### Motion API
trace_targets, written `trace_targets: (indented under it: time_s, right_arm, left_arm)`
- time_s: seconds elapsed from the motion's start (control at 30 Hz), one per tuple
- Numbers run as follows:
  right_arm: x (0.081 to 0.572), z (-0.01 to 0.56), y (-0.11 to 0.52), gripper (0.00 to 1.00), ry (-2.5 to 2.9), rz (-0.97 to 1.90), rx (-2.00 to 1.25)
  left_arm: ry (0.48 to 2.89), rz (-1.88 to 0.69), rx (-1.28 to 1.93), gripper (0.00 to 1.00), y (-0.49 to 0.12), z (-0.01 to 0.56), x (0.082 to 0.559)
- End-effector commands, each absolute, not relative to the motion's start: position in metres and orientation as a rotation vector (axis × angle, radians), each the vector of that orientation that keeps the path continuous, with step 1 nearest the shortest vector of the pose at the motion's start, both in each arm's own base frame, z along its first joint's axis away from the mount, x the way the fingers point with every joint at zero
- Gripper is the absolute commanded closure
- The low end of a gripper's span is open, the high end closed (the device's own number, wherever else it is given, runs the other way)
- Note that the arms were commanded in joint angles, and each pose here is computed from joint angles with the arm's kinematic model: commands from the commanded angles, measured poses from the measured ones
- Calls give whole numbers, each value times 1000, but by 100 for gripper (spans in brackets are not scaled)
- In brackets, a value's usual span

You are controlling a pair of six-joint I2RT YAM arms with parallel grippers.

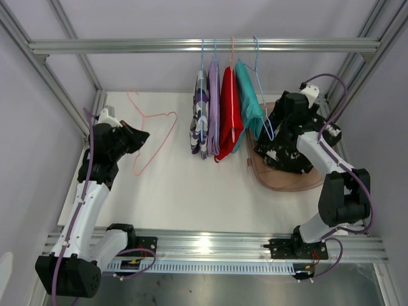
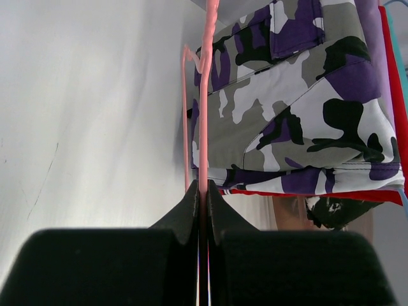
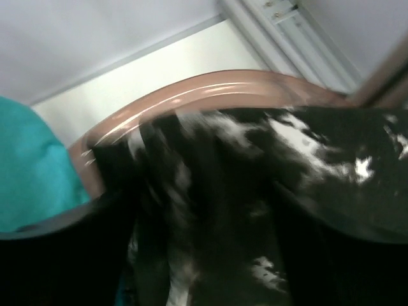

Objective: Remove the trousers from the hanger
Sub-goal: Place the trousers in the bin.

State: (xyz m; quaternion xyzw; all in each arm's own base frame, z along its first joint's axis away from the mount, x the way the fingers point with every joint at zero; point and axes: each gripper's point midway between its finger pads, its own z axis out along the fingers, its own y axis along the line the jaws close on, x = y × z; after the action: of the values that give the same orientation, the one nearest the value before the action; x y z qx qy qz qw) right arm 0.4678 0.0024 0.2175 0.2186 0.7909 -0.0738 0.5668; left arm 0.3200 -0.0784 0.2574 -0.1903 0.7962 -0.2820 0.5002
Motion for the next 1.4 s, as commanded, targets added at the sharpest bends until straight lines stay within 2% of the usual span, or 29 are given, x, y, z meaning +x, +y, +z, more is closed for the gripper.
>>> trace_targets:
  time_s: [0.0,0.1,0.43,0.67,0.83,0.97,1.1,1.37]
  right_arm:
    - [492,238,9,8,1793,-94,515]
    - [492,240,13,1,1791,-67,493]
    - [474,276,6,1,1735,-56,460]
    - [461,207,-16,1,1869,-68,531]
    - [456,133,-23,1,1999,-105,564]
    - [456,106,-21,1,2078,-94,581]
    - [453,125,-21,1,2055,-83,582]
    - [429,208,-10,1,1956,10,533]
  left_arm:
    - [1842,-708,-367,99,-84,292,322]
    - [1843,-716,-360,99,-86,292,323]
    - [1846,-716,-349,99,-87,291,323]
    - [1844,-731,-343,100,-89,292,322]
    - [1845,-740,-335,100,-91,292,322]
    - [1838,-742,-320,100,-91,294,321]
    - [1836,-735,-316,99,-91,294,322]
    - [1838,-671,-246,99,-92,309,315]
